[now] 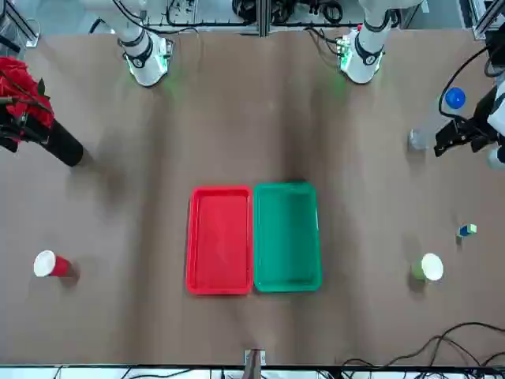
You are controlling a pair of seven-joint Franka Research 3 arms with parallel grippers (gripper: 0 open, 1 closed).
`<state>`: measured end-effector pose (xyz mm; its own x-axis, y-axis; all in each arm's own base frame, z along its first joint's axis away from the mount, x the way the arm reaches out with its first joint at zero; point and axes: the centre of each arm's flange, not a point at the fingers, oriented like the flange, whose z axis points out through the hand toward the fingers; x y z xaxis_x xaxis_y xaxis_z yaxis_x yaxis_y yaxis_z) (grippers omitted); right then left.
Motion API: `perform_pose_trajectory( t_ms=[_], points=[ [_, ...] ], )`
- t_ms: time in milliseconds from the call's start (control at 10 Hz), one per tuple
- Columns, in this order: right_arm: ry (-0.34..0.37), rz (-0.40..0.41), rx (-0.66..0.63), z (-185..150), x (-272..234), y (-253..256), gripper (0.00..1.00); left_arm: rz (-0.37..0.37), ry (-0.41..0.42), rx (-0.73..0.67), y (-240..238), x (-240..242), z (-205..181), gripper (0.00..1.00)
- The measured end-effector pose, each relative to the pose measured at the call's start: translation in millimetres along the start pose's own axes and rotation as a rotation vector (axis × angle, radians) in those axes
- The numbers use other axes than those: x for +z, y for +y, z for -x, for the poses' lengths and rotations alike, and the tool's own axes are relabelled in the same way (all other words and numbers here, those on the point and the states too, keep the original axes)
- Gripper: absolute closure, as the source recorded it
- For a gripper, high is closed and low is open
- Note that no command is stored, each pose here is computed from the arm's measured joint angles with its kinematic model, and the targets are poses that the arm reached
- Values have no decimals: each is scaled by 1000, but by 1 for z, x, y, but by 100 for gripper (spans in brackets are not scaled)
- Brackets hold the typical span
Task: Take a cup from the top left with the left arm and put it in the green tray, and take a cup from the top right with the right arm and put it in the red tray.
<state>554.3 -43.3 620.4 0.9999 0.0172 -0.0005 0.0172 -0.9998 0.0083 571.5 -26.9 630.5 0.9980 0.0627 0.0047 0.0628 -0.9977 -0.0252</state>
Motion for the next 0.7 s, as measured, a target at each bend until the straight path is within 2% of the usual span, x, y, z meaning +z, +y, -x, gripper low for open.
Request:
perform_pose_trajectory(
  t_ms=[400,700],
  points=[
    [-1,0,0,0,0,0,0,1,7,18,-11,7,-7,0],
    [-4,-1,10,0,2,5,0,7,22,-57,-62,65,-50,0]
  ],
)
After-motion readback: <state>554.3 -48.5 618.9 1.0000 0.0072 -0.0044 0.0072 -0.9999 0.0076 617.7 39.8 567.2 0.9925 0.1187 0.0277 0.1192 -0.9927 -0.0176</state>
